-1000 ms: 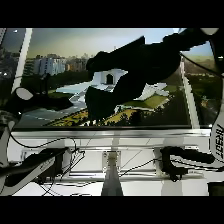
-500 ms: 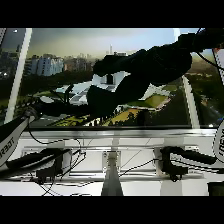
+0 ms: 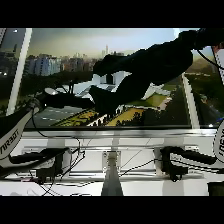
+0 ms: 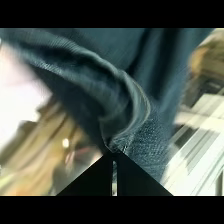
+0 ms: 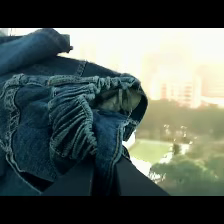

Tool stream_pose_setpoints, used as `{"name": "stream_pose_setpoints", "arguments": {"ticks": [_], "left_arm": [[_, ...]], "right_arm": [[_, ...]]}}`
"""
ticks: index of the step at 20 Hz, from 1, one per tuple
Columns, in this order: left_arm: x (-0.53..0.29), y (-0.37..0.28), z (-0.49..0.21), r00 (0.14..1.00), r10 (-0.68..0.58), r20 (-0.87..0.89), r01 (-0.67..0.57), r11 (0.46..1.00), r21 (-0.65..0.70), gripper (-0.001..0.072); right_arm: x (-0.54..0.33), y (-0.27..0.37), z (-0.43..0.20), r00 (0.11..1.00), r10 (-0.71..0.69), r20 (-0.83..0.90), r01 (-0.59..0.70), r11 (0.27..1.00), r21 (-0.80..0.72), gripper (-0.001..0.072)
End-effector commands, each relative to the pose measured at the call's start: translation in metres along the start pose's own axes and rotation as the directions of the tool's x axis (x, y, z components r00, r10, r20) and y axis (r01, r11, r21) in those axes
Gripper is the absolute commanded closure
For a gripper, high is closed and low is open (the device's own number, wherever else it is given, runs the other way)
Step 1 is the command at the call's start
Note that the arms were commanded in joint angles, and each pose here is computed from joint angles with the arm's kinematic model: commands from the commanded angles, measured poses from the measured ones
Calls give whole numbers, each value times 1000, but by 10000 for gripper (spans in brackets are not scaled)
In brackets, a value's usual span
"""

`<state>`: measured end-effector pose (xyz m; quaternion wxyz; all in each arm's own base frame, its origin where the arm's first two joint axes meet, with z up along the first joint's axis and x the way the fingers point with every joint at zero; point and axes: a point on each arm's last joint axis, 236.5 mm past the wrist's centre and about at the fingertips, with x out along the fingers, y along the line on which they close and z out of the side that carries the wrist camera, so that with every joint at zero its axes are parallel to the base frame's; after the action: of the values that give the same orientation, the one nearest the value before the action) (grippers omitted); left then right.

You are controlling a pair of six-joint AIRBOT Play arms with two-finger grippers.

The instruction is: Fold the clothes and pants, and hang the long-sleeved shirts on hangers.

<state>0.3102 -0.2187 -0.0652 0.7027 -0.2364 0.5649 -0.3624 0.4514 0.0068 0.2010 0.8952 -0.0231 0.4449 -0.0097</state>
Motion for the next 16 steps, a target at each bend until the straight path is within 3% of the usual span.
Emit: {"name": "stream_pose_setpoints", "arguments": {"ticks": [1, 5, 10, 13, 16], "left_arm": [[-37, -30, 63, 994, -56, 96, 51, 997, 54, 686], [-93, -46, 107, 978, -88, 187, 68, 992, 111, 687], [-212, -10, 155, 886, 23, 462, -51, 998, 48, 687], [-317, 2, 174, 738, 134, 661, -185, 983, 7, 687], [-412, 6, 179, 512, 256, 820, -305, 946, -105, 687]], "right_arm": [[0, -16, 8, 999, -33, 35, 33, 999, 17, 649], [0, -47, 5, 997, -71, 27, 69, 995, 76, 649], [-6, -121, -1, 988, -149, 36, 137, 964, 227, 650], [-15, -166, -5, 990, -110, 88, 66, 913, 404, 650], [-43, -179, 16, 961, 46, 272, -189, 828, 528, 650]]}}
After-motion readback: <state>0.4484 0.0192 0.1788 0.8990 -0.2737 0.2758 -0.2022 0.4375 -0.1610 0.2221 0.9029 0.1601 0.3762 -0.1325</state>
